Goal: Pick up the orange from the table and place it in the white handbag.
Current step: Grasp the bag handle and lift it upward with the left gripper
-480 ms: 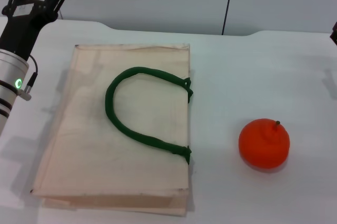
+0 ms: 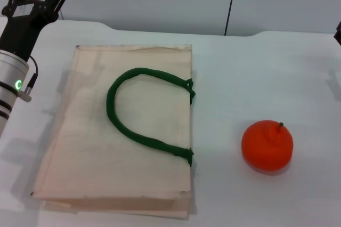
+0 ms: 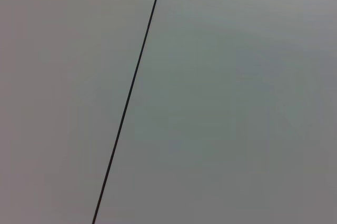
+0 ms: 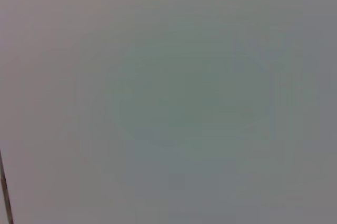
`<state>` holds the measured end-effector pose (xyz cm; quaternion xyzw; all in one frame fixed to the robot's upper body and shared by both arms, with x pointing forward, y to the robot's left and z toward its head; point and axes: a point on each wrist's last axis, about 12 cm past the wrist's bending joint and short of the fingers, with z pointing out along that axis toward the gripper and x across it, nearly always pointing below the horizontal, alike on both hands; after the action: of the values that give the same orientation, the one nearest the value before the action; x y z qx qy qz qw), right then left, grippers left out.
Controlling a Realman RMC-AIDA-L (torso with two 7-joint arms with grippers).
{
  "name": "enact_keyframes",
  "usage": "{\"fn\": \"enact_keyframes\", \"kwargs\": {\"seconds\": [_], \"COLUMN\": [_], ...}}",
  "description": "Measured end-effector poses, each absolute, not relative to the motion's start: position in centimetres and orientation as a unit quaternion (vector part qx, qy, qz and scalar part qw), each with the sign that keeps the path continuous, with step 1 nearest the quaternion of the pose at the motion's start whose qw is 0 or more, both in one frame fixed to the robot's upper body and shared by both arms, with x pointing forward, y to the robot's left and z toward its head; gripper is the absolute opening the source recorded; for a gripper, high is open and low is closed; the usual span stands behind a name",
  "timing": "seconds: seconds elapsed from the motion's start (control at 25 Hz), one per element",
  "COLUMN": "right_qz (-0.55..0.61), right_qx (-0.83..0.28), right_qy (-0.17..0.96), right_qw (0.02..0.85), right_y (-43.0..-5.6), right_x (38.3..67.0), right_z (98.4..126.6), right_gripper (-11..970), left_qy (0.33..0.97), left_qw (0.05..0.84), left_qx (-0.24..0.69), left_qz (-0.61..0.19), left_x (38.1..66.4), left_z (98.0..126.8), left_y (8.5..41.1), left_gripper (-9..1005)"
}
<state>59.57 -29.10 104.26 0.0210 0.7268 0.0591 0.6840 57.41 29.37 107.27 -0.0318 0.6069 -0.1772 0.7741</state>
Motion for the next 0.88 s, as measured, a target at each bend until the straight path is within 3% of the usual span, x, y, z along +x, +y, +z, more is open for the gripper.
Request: {"fn": "enact_keyframes", "kwargs": {"seconds": [0.24,0.44,0.72,0.88], "right_qz": [0.059,0.053,0.052,0.051], "right_qx": [0.021,0.022,0.022,0.021], "right_qy": [0.727,0.729,0.729,0.729], "right_qw": [0.684,0.682,0.683,0.682], "right_y": [-29.1,-29.5,-29.7,-29.7], "right_x": [59.6,59.4,59.4,59.4], "right_z": [104.3,104.1,104.1,104.1], "right_gripper": [881,881,881,881], "left_qy": [0.611,0.642,0.697,0.73], "left_qw": [0.769,0.716,0.605,0.544], "left_qx": [-0.033,-0.014,0.061,0.09], "left_qz": [-0.185,-0.275,-0.38,-0.404], "left_x": [57.5,58.9,61.7,61.7], "left_z": [107.2,107.9,113.5,116.1], "left_y": [29.2,29.5,33.0,34.7], "left_gripper": [844,839,832,828]}}
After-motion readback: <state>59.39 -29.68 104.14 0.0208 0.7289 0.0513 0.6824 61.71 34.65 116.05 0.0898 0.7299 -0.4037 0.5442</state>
